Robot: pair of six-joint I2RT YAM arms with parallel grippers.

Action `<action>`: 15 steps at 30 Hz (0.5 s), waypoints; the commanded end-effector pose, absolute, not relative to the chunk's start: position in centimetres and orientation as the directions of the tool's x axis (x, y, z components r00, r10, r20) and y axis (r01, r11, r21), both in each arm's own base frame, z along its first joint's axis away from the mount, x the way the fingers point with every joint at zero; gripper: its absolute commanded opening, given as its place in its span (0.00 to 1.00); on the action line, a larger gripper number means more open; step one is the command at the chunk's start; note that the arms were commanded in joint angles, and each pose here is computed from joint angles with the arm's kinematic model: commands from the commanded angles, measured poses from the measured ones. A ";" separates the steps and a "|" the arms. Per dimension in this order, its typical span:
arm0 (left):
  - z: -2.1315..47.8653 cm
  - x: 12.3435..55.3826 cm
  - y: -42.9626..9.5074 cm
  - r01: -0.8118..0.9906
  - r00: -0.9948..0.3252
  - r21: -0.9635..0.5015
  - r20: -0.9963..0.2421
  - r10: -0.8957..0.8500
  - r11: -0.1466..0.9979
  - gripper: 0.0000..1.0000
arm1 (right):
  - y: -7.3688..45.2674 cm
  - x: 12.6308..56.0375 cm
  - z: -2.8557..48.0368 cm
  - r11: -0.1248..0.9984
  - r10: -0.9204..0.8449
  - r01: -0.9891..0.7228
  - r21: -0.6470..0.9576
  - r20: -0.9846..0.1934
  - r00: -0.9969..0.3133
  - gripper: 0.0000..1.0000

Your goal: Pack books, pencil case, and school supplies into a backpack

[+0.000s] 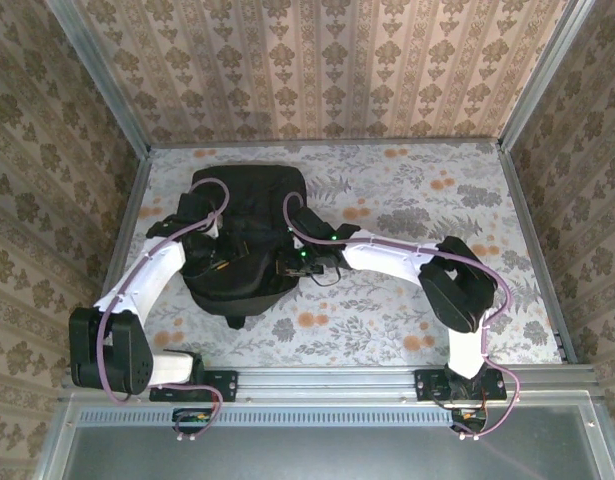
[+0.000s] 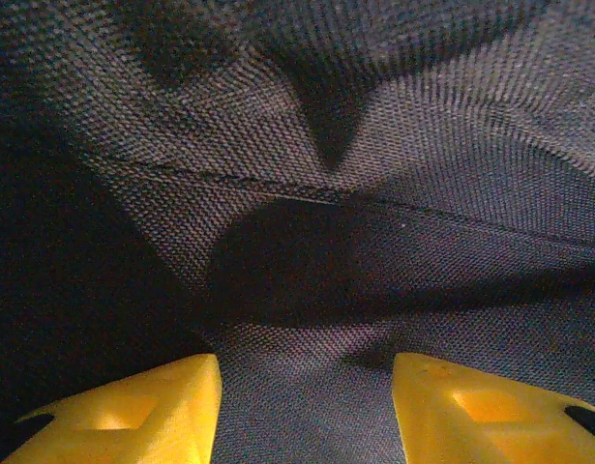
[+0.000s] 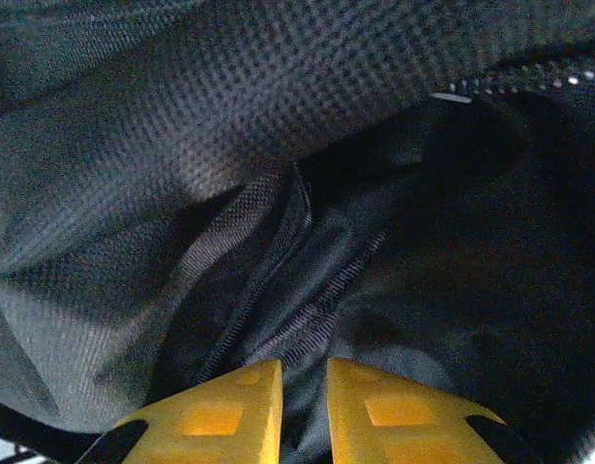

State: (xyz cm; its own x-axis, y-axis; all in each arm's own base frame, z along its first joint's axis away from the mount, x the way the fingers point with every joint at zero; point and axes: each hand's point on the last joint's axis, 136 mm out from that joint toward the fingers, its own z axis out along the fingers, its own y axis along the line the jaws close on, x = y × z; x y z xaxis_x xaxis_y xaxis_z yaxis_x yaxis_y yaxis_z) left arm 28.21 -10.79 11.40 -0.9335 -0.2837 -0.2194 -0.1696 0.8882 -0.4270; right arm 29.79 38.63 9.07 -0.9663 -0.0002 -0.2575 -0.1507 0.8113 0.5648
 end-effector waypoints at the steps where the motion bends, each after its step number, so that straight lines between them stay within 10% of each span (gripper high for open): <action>1: 11.0 27.9 -10.3 -0.206 -0.926 -0.440 -0.201 -0.319 0.874 0.52 | 39.2 31.0 8.7 0.821 0.070 -0.077 0.566 -0.232 -0.970 0.22; 15: 3.2 26.7 -9.5 -0.439 -0.882 -0.343 -0.012 -0.471 0.831 0.35 | 41.0 34.2 6.1 0.814 0.135 -0.048 0.579 -0.269 -0.954 0.42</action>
State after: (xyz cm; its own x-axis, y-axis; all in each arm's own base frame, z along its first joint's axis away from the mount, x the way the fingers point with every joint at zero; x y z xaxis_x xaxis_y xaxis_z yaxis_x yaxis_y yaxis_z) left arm 29.30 -10.15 6.44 -0.8960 -0.4252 -0.1280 -0.3343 0.8357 -0.4357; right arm 32.03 40.20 5.92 -0.9711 0.0931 -0.2197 -0.0486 0.8243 0.5640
